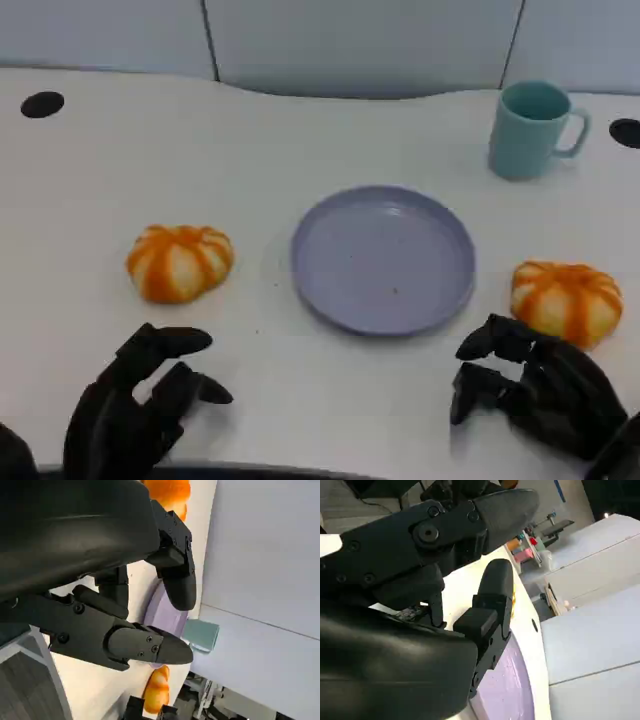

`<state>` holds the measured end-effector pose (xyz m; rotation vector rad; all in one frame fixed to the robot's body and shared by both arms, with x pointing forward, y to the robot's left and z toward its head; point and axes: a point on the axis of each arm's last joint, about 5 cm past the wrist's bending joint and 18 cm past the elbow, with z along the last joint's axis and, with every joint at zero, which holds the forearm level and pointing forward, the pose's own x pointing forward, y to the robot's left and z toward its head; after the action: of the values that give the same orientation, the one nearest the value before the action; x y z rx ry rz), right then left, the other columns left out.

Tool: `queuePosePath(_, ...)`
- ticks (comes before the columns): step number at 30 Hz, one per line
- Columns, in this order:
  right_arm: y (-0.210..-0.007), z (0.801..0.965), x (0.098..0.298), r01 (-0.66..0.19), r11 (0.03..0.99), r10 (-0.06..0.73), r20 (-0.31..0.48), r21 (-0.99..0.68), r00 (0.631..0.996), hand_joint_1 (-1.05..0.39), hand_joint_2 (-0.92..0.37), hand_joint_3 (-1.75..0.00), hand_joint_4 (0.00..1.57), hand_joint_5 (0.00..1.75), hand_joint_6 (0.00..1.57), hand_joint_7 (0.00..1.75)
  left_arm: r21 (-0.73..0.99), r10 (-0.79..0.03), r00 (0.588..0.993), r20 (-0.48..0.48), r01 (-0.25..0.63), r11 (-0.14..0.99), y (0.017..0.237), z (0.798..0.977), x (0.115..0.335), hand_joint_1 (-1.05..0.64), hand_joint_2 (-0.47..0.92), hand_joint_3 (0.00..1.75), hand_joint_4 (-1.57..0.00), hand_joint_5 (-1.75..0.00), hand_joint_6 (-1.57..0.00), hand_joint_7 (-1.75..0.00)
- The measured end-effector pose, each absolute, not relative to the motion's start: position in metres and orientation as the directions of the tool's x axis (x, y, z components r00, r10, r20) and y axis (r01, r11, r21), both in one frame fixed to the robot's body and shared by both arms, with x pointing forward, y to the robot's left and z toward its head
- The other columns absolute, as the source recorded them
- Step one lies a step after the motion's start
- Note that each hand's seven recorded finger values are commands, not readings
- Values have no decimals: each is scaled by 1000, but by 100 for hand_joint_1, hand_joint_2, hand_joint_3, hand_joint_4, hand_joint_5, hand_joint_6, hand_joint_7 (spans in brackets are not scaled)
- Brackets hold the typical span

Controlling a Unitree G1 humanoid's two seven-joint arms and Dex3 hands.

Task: Grasp the bread from the table and place it into the plate.

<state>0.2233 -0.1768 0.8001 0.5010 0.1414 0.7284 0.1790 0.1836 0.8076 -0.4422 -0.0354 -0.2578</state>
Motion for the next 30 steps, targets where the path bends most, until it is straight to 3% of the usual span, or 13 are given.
queuePosePath(23,-177,802,224,-607,640,672,39,471,739,-46,-92,-6,63,143,73,92,-415,-246,966,80,257,873,183,807,179,-58,92,23,-40,-162,-37,-116)
queuePosePath(30,-177,802,224,-608,638,674,40,473,738,-48,-92,-5,63,144,73,94,-350,-241,966,93,258,901,188,811,179,-56,92,19,-28,-164,-32,-121)
